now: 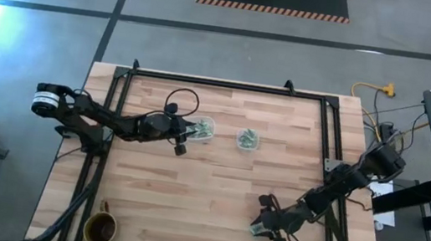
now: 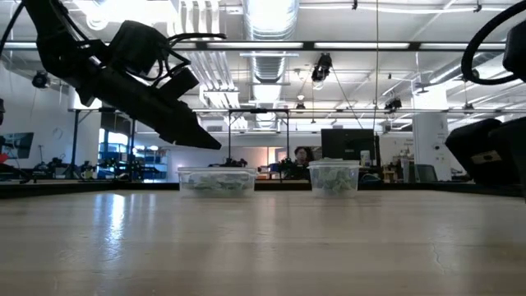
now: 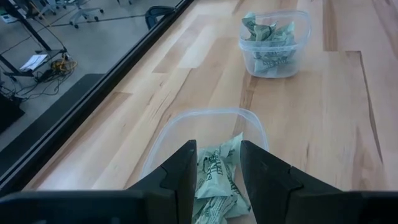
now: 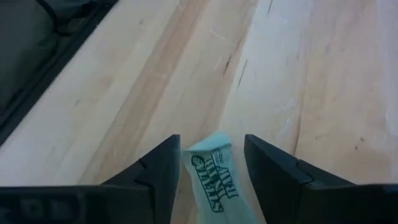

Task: Pick and place Stevia / Truvia into bins
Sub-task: Put the stevia packet into the transparent square container

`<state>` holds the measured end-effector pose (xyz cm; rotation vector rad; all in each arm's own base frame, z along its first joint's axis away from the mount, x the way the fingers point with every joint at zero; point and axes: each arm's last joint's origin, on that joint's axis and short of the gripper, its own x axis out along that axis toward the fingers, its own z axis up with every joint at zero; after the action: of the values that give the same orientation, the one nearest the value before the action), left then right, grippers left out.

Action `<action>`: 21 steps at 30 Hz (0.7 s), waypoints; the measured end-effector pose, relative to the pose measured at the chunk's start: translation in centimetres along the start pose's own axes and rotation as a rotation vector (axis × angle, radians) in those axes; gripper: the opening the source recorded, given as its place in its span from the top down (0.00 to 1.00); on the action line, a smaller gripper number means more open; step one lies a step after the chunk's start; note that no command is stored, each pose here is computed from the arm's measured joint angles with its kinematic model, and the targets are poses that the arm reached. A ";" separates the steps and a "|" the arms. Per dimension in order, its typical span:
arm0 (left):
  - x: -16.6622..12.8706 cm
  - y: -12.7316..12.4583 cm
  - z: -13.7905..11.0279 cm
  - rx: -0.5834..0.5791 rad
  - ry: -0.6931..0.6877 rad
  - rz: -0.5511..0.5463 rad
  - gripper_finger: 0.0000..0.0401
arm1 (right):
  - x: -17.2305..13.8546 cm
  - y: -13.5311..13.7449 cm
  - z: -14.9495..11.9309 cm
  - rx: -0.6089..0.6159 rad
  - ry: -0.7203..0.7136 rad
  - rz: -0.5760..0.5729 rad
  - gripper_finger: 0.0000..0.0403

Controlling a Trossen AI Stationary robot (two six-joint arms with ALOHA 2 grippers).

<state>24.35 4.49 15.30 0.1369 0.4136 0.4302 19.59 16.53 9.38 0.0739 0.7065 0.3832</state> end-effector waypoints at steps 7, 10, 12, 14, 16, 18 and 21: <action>0.0 0.0 0.0 0.000 0.001 -0.002 0.73 | 0.4 0.0 -0.2 0.002 0.012 -0.004 0.55; 0.0 0.0 0.0 0.000 0.002 -0.002 0.73 | 0.5 0.0 -0.3 0.008 0.015 -0.006 0.56; 0.0 0.0 0.0 0.000 0.002 -0.002 0.73 | 0.6 0.0 -0.4 0.028 0.016 -0.011 0.58; 0.0 0.0 0.0 0.000 0.002 -0.003 0.73 | 0.6 -0.1 -0.4 0.041 0.017 -0.012 0.59; 0.0 0.0 0.0 0.000 0.002 -0.002 0.73 | 0.6 -0.1 -0.5 0.040 0.018 -0.016 0.62; 0.0 0.0 0.0 0.000 0.002 -0.002 0.73 | 0.6 -0.1 -0.5 0.040 0.019 -0.017 0.66; 0.0 0.0 0.0 0.000 0.002 -0.002 0.73 | 0.6 -0.1 -0.5 0.029 0.022 -0.019 0.72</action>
<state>24.34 4.49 15.28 0.1364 0.4161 0.4284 19.73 16.60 8.57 0.0907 0.7341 0.3555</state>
